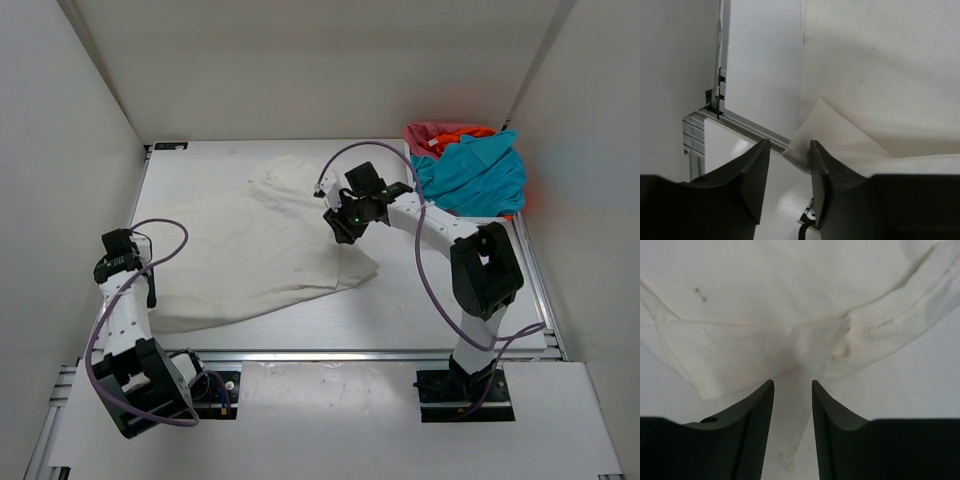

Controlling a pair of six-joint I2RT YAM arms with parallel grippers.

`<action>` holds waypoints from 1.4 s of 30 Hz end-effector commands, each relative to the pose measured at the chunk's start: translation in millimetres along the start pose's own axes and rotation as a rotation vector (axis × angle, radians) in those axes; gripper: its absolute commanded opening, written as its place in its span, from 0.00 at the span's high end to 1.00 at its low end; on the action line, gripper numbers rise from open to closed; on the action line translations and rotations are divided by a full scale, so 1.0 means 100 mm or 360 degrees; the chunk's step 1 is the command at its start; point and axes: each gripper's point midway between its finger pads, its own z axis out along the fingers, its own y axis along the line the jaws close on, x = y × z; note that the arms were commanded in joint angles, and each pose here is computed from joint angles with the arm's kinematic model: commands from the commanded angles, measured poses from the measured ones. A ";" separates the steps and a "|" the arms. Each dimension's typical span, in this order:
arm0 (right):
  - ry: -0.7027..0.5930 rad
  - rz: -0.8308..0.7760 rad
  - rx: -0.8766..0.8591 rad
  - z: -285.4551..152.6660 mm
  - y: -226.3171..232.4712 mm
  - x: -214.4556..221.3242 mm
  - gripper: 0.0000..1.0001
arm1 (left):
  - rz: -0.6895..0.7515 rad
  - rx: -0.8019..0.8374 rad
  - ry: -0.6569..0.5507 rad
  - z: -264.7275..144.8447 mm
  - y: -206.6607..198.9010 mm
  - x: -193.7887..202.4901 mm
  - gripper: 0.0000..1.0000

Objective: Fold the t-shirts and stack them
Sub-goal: Flatten out the tshirt

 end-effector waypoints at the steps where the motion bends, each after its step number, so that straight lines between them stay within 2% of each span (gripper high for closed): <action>1: -0.0044 -0.0021 0.0078 -0.31 -0.04 -0.01 0.58 | 0.0006 -0.0066 0.0026 0.03 0.10 0.07 0.49; 4: -0.0127 0.0154 0.0242 -0.50 -0.42 -0.02 0.69 | 0.0006 -0.0120 0.0030 0.05 0.15 0.06 0.46; 7: -0.0102 0.0242 0.0314 -0.48 -0.68 0.03 0.81 | -0.0024 -0.0085 0.0030 0.09 0.12 -0.02 0.45; 11: -0.0016 0.0224 0.0207 -0.18 -0.63 0.17 0.77 | -0.0024 -0.0053 0.0033 0.17 0.05 -0.12 0.47; 13: 0.0019 0.0247 0.0143 -0.04 -0.55 0.24 0.66 | -0.0003 -0.0041 0.0046 0.20 0.02 -0.15 0.46; 15: 0.0033 0.0256 0.0090 0.00 -0.48 0.30 0.60 | -0.0032 -0.0034 0.0080 0.25 0.01 -0.11 0.46; 19: 0.0032 0.0213 -0.0052 0.06 -0.22 0.30 0.58 | -0.0065 -0.0007 0.0185 0.37 -0.03 0.09 0.47; 24: 0.0051 0.0181 -0.0157 0.11 0.06 0.35 0.56 | -0.0024 -0.0005 0.0212 0.44 -0.08 0.15 0.45; 32: 0.0122 0.0231 0.0080 0.26 -0.29 0.47 0.54 | 0.0033 0.0002 0.0268 0.60 -0.08 0.08 0.44; 37: 0.0220 0.0206 0.0180 0.30 -0.36 0.65 0.55 | 0.0070 0.0078 0.0235 0.69 -0.22 -0.13 0.44; 40: 0.0279 0.0215 0.0135 0.35 -0.26 0.82 0.66 | 0.0082 0.0216 0.0185 0.72 -0.41 -0.33 0.46; 42: 0.0293 0.0243 0.0098 0.34 -0.19 0.89 0.77 | 0.0120 0.0272 0.0219 0.77 -0.53 -0.35 0.49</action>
